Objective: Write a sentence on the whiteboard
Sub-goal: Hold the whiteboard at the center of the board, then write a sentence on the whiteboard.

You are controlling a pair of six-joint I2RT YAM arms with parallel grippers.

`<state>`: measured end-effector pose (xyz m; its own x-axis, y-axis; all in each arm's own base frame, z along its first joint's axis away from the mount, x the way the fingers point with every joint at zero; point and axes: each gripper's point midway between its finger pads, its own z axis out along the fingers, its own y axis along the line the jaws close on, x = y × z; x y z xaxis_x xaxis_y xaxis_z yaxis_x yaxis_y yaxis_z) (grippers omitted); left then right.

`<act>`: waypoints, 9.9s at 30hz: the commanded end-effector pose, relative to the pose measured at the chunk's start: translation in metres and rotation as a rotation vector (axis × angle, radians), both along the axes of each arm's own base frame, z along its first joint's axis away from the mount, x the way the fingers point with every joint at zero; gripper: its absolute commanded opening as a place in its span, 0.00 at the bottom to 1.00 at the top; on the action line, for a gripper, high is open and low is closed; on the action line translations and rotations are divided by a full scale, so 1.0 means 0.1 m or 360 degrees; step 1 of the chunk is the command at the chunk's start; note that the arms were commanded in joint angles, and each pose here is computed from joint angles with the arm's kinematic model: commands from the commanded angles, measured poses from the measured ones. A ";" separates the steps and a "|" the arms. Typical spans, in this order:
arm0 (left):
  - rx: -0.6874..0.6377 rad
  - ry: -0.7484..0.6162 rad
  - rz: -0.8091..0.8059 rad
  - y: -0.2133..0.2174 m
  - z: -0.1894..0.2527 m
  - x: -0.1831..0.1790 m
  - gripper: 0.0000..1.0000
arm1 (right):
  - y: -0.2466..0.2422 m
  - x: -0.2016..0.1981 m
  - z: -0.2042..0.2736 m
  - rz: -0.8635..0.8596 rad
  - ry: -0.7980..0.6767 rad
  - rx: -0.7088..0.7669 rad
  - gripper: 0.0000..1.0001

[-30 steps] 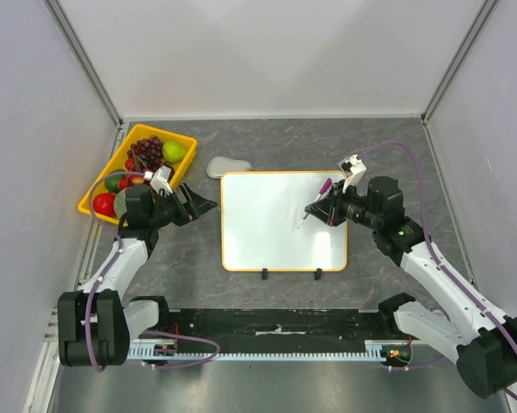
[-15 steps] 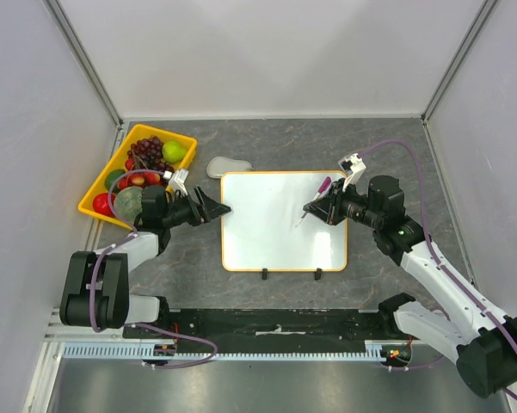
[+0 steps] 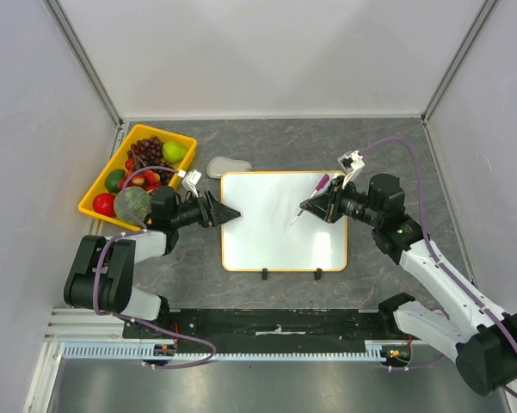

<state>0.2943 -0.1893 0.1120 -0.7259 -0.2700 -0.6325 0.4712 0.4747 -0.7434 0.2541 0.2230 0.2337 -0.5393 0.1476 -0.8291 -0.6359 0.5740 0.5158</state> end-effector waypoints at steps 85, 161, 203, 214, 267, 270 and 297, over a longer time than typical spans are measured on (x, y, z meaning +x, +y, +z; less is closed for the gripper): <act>0.0050 -0.0175 -0.0259 -0.25 -0.14 -0.58 0.02 | 0.80 0.33 0.51 -0.0027 -0.0342 0.0032 0.00; 0.0047 -0.0143 -0.0303 -0.30 -0.17 -0.57 0.02 | 1.11 0.68 0.12 -0.0379 -0.0417 -0.0174 0.00; 0.0048 -0.0138 -0.0316 -0.32 -0.18 -0.58 0.02 | 0.89 0.61 0.58 -0.0481 -0.0525 -0.0130 0.00; 0.0052 -0.0142 -0.0310 -0.31 -0.17 -0.58 0.02 | 0.83 0.65 0.56 -0.0536 -0.0518 -0.0158 0.00; 0.0050 -0.0135 -0.0314 -0.31 -0.18 -0.58 0.02 | 0.89 0.78 0.16 -0.0569 -0.0438 -0.0275 0.00; 0.0050 -0.0134 -0.0314 -0.31 -0.18 -0.58 0.02 | 0.89 0.76 0.10 -0.0554 -0.0425 -0.0289 0.00; 0.0052 -0.0135 -0.0312 -0.31 -0.18 -0.58 0.02 | 0.77 0.64 -0.17 -0.0516 -0.0361 -0.0412 0.00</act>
<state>0.2370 -0.2185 0.1021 -0.7419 -0.1558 -0.6522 0.5667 0.3742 -0.7341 0.3206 0.3119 0.2294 -0.2850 0.0917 -0.9541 -0.5091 0.8289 0.2318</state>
